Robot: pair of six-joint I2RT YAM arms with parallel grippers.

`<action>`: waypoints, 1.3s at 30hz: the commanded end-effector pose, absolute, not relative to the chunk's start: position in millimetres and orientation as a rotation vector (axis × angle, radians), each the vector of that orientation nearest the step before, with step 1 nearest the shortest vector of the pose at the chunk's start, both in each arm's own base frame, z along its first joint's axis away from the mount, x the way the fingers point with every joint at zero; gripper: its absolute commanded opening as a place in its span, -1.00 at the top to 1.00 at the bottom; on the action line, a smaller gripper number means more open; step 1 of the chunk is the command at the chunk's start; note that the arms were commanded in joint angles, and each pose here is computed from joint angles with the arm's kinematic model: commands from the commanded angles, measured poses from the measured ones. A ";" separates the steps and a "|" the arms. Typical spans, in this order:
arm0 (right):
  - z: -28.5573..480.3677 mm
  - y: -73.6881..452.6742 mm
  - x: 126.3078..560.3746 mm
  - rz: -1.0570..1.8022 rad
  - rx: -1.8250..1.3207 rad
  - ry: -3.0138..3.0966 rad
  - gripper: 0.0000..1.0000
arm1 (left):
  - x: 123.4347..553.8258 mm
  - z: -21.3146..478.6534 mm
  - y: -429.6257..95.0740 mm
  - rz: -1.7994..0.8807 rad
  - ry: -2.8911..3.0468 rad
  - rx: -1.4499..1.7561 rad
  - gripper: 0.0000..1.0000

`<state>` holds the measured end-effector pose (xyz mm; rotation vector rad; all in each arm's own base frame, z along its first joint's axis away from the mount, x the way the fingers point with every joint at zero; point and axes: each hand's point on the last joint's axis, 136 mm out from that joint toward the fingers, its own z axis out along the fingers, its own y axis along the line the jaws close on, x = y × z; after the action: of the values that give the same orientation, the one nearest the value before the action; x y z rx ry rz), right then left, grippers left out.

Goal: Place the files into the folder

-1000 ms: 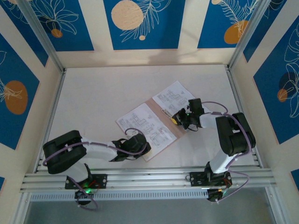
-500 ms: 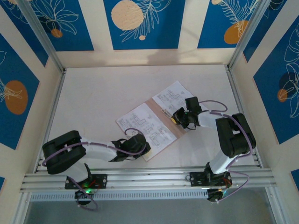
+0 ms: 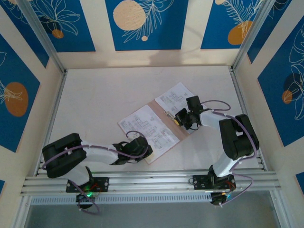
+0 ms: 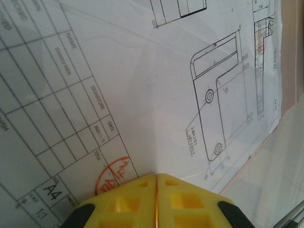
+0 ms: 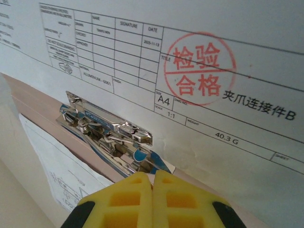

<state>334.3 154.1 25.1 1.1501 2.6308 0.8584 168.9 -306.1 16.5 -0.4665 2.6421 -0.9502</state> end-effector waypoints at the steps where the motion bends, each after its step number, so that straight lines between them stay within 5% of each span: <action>1: -25.0 108.1 302.4 0.427 1.319 2.714 1.00 | 145.8 -23.3 -264.0 -0.689 2.779 -0.460 0.84; 39: -37.6 122.8 271.0 -0.011 1.310 2.845 1.00 | 146.3 -29.3 -259.7 -0.692 2.795 -0.466 0.84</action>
<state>334.2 157.9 15.4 1.2197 2.6866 0.4456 169.4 -303.3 16.2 -0.4772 2.6329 -0.9669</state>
